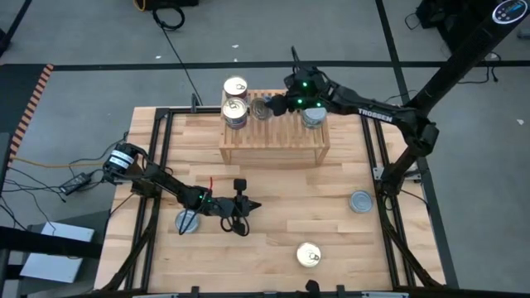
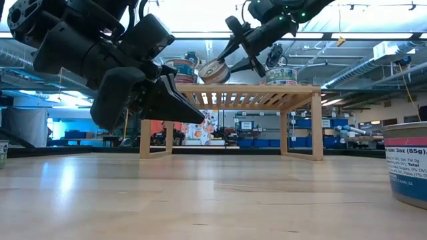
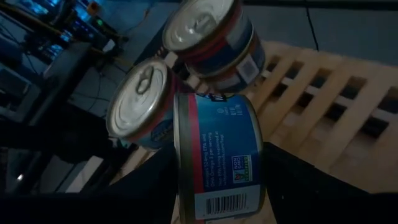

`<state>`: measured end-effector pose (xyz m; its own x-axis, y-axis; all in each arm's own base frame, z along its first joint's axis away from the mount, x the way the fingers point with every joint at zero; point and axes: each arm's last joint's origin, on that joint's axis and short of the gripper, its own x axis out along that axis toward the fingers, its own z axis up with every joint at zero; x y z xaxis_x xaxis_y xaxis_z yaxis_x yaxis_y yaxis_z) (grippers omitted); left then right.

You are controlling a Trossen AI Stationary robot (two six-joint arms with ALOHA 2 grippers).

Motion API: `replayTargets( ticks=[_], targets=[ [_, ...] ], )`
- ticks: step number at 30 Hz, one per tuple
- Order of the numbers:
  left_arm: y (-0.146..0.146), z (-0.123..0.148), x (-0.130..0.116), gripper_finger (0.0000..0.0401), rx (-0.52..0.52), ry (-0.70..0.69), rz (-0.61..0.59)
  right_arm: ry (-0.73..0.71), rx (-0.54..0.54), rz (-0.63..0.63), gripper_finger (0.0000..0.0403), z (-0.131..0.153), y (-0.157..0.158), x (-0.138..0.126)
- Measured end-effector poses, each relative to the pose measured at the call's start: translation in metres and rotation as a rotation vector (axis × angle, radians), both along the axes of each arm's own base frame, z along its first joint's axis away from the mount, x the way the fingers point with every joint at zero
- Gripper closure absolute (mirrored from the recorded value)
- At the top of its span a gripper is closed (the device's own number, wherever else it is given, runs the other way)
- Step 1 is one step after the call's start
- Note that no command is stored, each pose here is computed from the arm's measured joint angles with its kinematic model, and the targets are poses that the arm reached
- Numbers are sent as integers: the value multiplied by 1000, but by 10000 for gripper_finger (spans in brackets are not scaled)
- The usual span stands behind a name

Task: Stack canned seafood by type on shelf
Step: Put the blue pink tuna can on the shelf

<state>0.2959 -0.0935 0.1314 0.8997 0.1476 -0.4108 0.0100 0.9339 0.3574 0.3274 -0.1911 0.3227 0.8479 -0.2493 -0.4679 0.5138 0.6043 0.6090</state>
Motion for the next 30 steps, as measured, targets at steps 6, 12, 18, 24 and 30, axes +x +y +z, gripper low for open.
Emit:
replayTargets(
  ticks=[6,12,18,24,30],
  targets=[
    [0,0,0,393,-1,1,0,29,10,-8,184,-7,-1,3],
    [0,0,0,393,-1,1,-1,42,9,-21,166,-11,-2,4],
    [0,0,0,393,-2,0,-1,43,-6,-42,141,-10,-3,5],
    [0,0,0,393,-2,1,-1,44,-37,-47,106,-9,-4,5],
    [0,0,0,393,-3,1,-1,69,-85,-61,100,-10,-5,4]
  ],
)
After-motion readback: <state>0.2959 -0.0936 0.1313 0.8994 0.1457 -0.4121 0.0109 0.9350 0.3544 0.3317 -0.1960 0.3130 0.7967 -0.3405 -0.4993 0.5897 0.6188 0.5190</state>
